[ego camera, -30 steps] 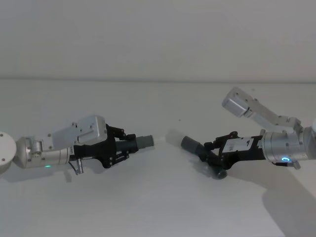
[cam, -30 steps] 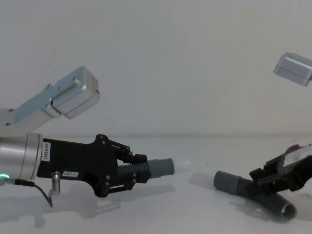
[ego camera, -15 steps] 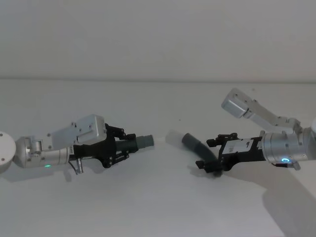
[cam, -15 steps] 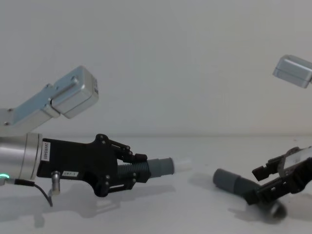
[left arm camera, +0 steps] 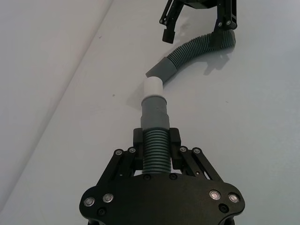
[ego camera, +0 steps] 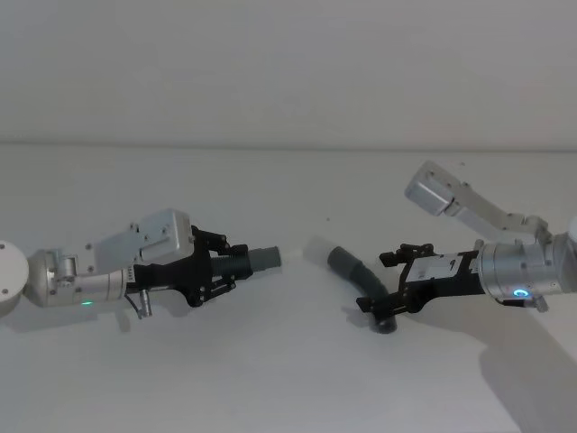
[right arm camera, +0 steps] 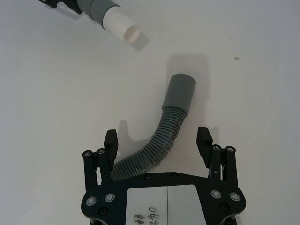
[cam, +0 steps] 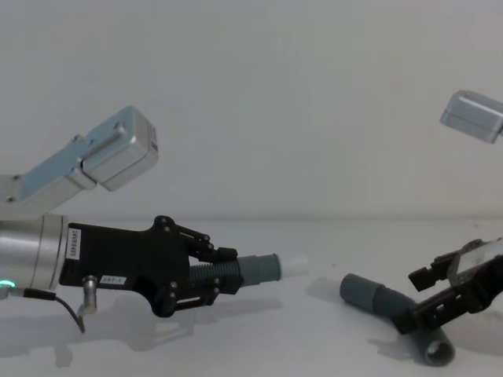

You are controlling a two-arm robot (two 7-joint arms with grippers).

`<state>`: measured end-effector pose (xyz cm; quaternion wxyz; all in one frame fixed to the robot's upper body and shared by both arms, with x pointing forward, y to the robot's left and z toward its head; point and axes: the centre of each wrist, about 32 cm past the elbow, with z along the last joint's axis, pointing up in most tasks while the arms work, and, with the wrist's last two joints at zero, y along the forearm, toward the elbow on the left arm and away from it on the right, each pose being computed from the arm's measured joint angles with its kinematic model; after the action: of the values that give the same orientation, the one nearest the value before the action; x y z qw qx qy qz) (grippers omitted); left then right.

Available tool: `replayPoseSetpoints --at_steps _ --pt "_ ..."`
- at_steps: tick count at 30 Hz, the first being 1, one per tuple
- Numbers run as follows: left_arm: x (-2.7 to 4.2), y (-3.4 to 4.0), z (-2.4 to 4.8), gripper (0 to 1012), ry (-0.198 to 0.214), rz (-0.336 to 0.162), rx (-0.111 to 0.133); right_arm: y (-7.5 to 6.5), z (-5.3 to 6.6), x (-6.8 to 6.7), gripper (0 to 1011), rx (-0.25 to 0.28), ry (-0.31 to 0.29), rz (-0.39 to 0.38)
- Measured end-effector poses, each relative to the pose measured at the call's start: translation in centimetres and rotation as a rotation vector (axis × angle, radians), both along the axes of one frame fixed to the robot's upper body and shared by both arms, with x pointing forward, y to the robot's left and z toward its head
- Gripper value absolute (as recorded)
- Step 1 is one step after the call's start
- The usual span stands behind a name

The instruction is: Use both hands to pick up one end of the pipe from the table, align the ends, and insert them.

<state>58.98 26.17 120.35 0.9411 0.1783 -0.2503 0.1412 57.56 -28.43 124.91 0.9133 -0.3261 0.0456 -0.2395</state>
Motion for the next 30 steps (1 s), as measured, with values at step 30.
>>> replayPoseSetpoints --at_steps 30 --pt "0.01 0.0 0.0 314 0.0 -0.001 -0.001 -0.3 -1.6 2.2 866 0.093 0.184 0.007"
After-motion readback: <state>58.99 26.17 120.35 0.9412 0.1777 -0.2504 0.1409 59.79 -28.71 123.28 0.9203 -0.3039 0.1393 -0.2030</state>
